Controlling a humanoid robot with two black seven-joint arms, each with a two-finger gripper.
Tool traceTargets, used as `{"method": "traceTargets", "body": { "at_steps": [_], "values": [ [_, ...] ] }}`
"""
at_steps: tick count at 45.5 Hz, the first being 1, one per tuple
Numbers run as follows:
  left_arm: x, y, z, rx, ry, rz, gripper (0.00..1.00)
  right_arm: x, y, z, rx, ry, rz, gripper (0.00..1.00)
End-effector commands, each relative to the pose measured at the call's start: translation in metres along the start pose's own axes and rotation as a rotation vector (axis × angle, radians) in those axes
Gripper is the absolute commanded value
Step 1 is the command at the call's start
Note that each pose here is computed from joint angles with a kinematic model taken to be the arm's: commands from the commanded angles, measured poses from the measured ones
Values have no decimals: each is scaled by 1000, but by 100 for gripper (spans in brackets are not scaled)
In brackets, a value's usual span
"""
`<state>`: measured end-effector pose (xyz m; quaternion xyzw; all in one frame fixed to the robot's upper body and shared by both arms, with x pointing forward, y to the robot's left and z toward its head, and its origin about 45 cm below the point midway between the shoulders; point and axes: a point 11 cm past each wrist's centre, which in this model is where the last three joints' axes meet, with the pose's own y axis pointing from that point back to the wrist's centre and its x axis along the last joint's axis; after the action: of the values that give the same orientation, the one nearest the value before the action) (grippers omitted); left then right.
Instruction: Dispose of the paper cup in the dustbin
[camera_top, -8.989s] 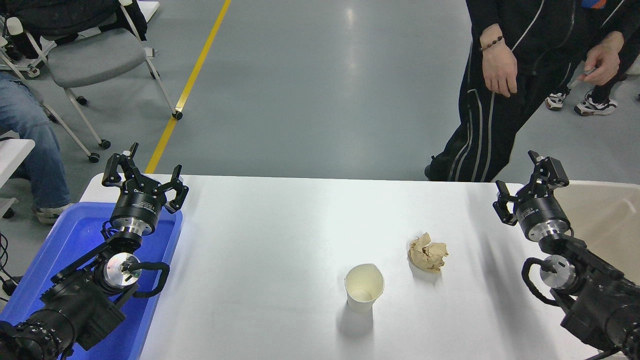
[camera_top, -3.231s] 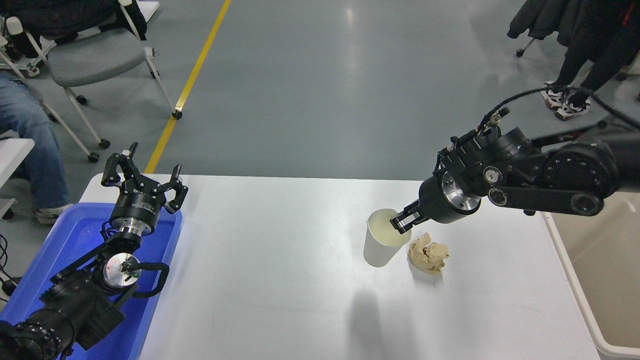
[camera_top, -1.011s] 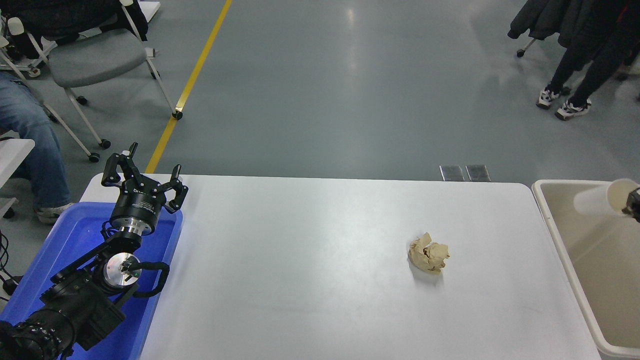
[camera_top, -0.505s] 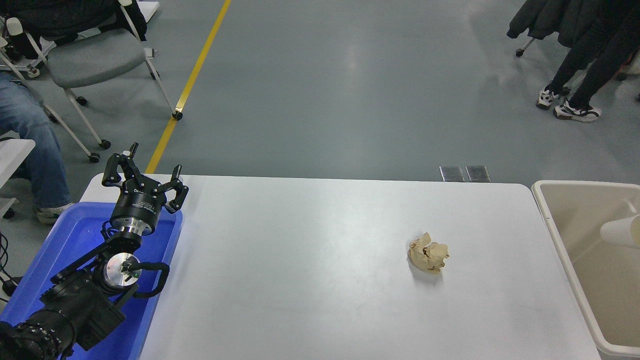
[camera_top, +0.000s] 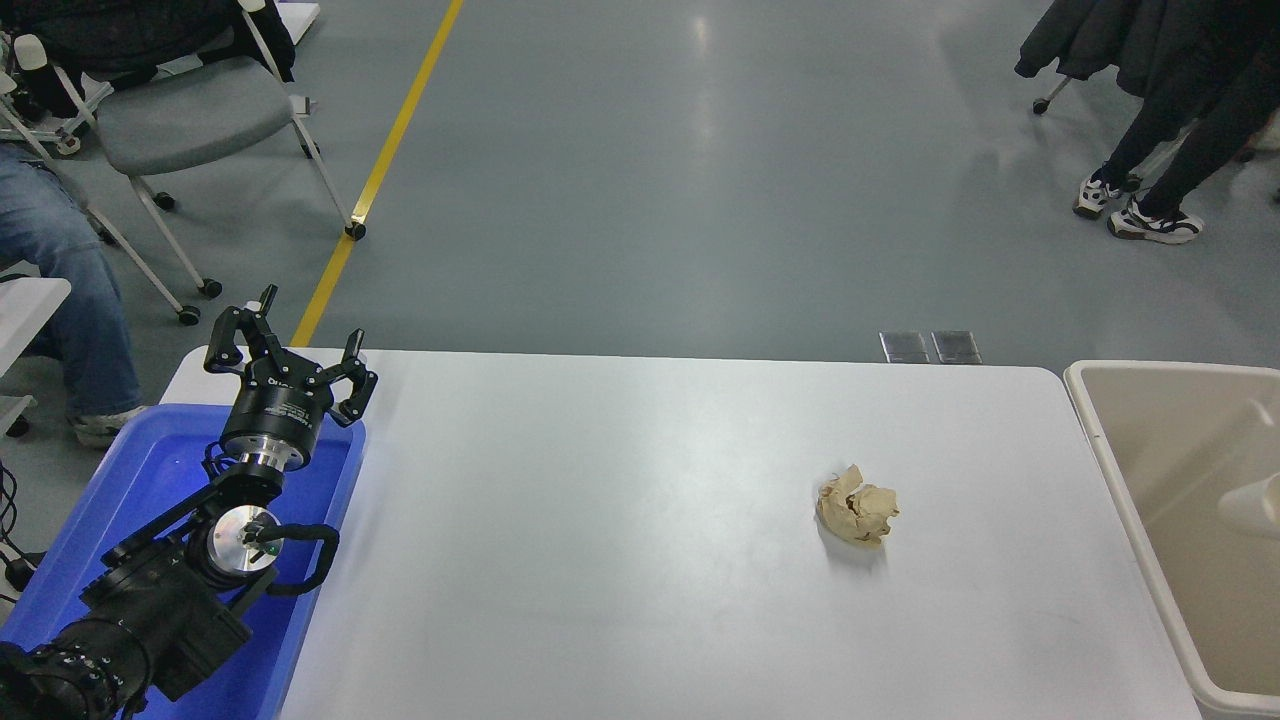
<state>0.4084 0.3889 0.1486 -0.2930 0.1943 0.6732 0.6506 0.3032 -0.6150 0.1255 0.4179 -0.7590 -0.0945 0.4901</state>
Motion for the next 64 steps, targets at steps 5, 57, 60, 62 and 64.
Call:
{"method": "traceTargets", "body": {
  "at_steps": [5,57,60,62,64],
  "values": [
    [0,0,0,0,0,0,100,-3,0,-1,1,9,84,98],
    [0,0,0,0,-1,1,100,-52,78,-216,539,-693,-676,99],
    [0,0,0,0,-1,1,100,-62,90,-228,569,-718,-719,99],
    [0,0,0,0,0,0,100,-70,96,-232,585,-726,-736,99],
    [0,0,0,0,0,0,100,-81,100,-234,615,-743,-752,99]
  ]
}}
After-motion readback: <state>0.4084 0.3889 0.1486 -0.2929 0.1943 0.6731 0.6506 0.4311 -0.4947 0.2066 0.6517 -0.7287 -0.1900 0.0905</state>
